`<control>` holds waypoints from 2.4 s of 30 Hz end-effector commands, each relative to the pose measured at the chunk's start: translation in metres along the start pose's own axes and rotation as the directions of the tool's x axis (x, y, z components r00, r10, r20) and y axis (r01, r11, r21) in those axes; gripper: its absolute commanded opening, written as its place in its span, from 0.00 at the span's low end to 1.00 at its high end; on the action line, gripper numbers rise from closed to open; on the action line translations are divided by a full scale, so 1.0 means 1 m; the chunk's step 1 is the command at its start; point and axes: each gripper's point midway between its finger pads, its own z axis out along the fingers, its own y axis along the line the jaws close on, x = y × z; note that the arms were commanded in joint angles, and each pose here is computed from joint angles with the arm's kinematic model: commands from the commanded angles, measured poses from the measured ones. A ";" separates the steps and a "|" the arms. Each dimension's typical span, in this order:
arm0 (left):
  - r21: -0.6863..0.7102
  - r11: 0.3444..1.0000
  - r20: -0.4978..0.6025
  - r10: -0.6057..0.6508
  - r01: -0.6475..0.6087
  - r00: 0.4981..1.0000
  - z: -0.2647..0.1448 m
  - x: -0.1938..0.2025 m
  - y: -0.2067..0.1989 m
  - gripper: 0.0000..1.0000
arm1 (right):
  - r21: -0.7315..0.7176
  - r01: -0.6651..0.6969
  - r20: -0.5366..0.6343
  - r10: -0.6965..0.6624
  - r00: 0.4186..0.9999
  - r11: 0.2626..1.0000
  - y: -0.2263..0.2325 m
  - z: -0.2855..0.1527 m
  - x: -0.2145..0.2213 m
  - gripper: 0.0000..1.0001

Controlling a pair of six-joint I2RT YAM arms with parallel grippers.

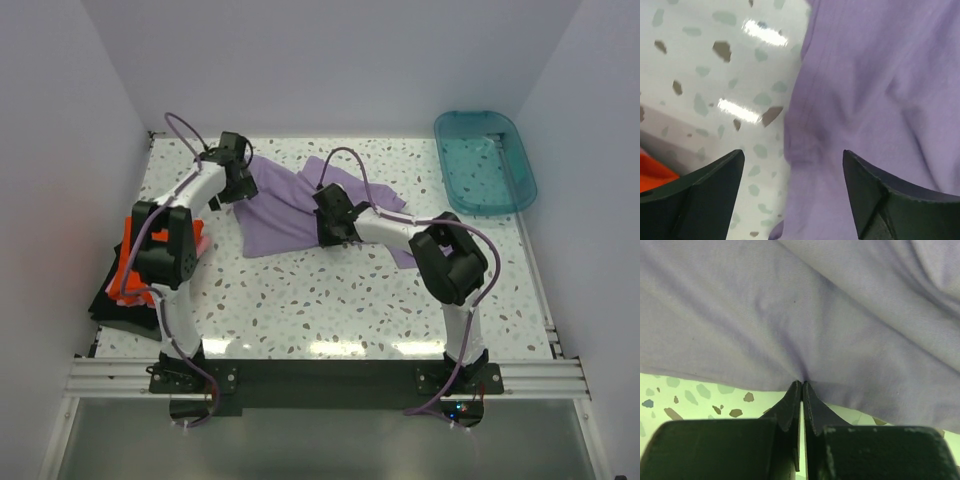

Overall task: Fold and stack the t-shirts
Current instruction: Flatten the tshirt out

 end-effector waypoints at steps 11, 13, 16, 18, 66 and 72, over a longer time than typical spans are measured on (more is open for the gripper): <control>0.106 0.966 -0.072 -0.230 0.237 0.971 -0.056 0.107 0.040 0.71 | -0.049 -0.038 -0.056 0.035 0.998 0.998 0.014 0.003 0.014 0.00; 0.110 0.966 -0.084 -0.227 0.236 0.970 -0.053 0.115 0.036 0.67 | -0.052 -0.035 -0.059 0.032 0.998 0.998 0.015 0.003 0.014 0.00; 0.147 0.958 -0.109 -0.232 0.247 0.967 -0.049 0.122 0.028 0.61 | -0.053 -0.035 -0.054 0.032 0.998 0.998 0.015 0.002 0.013 0.00; 0.149 0.956 -0.112 -0.236 0.252 0.965 -0.047 0.124 0.026 0.61 | -0.053 -0.034 -0.056 0.031 0.998 0.998 0.015 0.002 0.013 0.00; -0.015 0.929 0.146 -0.365 0.371 0.920 -0.108 0.023 0.127 0.00 | 0.251 -0.237 0.166 0.199 0.966 0.939 -0.140 -0.129 0.022 0.61; -0.005 0.932 0.142 -0.358 0.362 0.923 -0.107 0.023 0.125 0.00 | 0.245 -0.215 0.111 0.193 0.975 0.945 -0.121 -0.096 0.034 0.60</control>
